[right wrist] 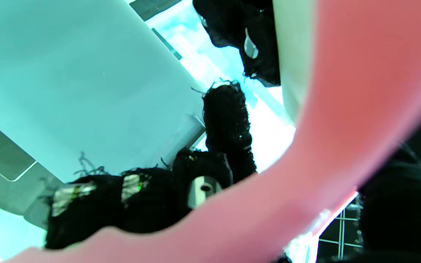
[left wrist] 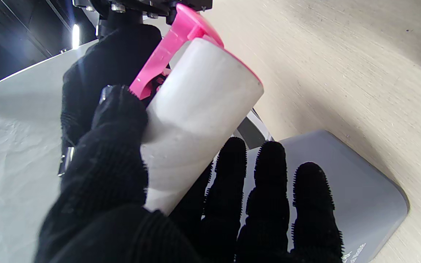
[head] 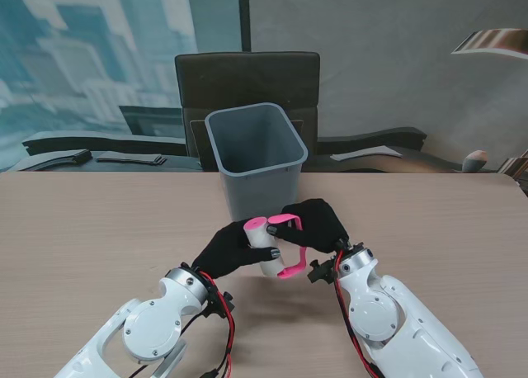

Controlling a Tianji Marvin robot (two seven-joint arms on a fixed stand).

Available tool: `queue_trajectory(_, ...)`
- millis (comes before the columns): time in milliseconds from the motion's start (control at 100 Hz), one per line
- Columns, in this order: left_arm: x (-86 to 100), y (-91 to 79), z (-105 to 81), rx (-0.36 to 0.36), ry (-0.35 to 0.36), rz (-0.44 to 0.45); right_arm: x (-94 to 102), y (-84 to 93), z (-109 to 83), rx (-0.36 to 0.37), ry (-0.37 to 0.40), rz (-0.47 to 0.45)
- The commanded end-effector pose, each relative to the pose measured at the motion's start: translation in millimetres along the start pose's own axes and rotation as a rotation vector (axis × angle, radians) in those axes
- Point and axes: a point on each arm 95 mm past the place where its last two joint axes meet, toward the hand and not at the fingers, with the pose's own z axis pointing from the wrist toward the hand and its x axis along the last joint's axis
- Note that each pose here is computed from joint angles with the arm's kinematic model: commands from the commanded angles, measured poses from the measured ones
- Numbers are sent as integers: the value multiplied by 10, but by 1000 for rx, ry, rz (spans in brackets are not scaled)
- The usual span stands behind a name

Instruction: Replace a lint-roller refill

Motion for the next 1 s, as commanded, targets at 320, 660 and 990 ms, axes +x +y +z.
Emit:
queue_trajectory(320, 51, 11, -18, 21, -8, -21, 43, -5, -10, 18, 13, 10)
queue_trajectory(660, 63, -17, -15, 45, -8, -18, 45, -19, -19, 32, 16, 19)
queue_trajectory(990, 52, -81, -12, 69, -12, 18, 35, 8, -38, 32, 17, 8)
